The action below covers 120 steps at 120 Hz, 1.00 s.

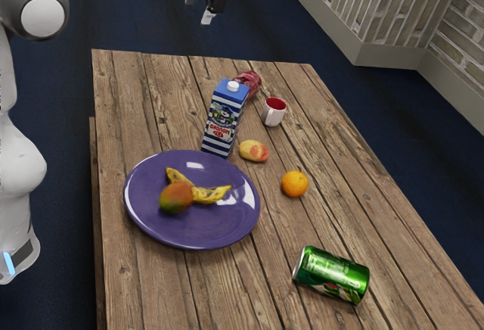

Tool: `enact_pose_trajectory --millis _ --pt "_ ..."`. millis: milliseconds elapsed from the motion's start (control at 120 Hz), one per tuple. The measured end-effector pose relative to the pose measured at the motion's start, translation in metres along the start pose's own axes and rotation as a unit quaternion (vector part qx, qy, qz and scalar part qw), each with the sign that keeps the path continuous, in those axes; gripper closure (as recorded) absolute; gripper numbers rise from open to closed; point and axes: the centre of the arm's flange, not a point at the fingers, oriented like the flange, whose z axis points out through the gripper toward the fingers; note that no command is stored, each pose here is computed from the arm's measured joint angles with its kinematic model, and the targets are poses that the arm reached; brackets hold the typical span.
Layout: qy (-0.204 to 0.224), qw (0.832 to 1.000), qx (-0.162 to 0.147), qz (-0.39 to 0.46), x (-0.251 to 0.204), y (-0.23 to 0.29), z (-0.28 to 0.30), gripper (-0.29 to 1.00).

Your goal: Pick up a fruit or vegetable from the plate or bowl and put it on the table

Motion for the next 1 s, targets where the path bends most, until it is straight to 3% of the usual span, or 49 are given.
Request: enact_pose_trajectory --millis 108,183,250,300,375,525,608,658,692,733,850,1000 --pt "0.047 0.999 -0.016 0.013 0.010 -0.008 -0.005 0.02" --pt "0.073 0.996 -0.046 0.028 0.014 -0.006 -0.009 0.02" --pt "0.159 0.987 0.010 0.035 -0.030 0.000 -0.090 0.02" --pt "0.182 0.980 0.030 0.077 -0.035 0.037 -0.114 0.02" --pt "0.178 0.976 0.031 0.120 -0.025 0.069 -0.112 0.02" --pt "0.135 0.982 0.015 0.134 0.001 0.073 -0.076 0.02" --pt "0.110 0.986 0.039 0.122 -0.002 0.108 -0.067 0.02" --pt "0.089 0.987 0.077 0.109 -0.003 0.147 -0.057 0.02" --pt "0.071 0.988 0.094 0.098 -0.017 0.173 -0.037 0.02" --pt "0.061 0.989 0.093 0.096 -0.048 0.194 -0.008 0.02" --pt "0.088 0.988 0.072 0.104 -0.122 0.226 0.055 0.02" --pt "0.134 0.982 0.037 0.130 -0.152 0.257 0.095 0.03"
